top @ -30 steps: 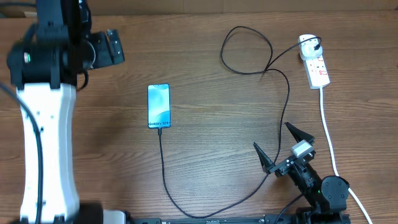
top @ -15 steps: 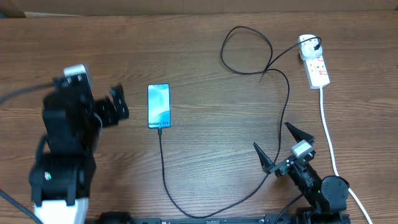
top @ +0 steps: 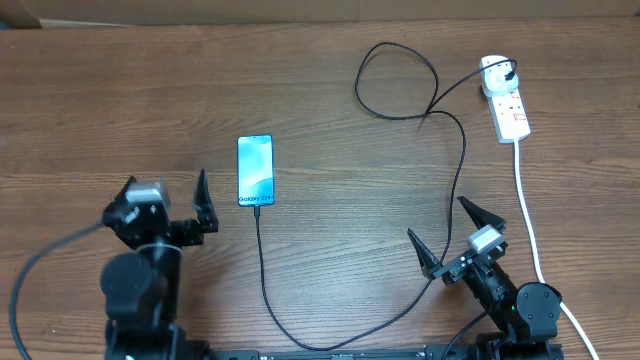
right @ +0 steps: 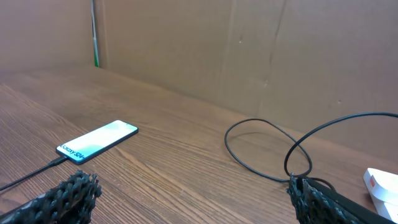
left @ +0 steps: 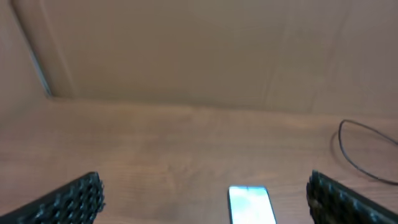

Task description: Plug charger to phone and switch on socket

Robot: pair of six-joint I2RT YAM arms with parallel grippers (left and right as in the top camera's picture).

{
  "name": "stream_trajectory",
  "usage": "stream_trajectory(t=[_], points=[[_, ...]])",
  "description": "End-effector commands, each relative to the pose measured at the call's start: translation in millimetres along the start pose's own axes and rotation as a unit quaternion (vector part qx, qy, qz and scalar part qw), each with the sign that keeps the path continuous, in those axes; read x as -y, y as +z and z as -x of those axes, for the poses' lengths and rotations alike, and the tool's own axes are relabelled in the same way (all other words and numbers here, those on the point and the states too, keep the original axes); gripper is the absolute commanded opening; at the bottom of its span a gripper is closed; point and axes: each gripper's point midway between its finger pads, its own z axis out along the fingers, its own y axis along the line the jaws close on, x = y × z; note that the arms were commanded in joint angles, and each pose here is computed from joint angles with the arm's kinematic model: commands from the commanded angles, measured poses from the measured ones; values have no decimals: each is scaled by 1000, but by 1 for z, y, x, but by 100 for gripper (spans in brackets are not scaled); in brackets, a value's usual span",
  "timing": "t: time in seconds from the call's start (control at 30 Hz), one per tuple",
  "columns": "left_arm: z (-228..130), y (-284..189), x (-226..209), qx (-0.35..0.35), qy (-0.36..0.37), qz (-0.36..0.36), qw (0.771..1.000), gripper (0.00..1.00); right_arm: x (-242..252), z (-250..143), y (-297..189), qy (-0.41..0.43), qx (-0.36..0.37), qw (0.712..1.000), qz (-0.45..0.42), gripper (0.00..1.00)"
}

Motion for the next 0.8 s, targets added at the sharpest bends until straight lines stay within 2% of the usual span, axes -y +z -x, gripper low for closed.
stream_trajectory(t=[0.0,0.27,0.53,0.77], points=[[-12,-6,8,37,69,-25,997,100,0,-2,0,4,1,1000,-2,100],[-42,-12,4,70,107,-12,992,99,0,-2,0,5,1,1000,-2,100],[-74,-11,3,67,130,-11,989,100,0,-2,0,5,1,1000,-2,100],[-91,-12,0,33,136,-7,990,99,0,-2,0,5,1,1000,-2,100]])
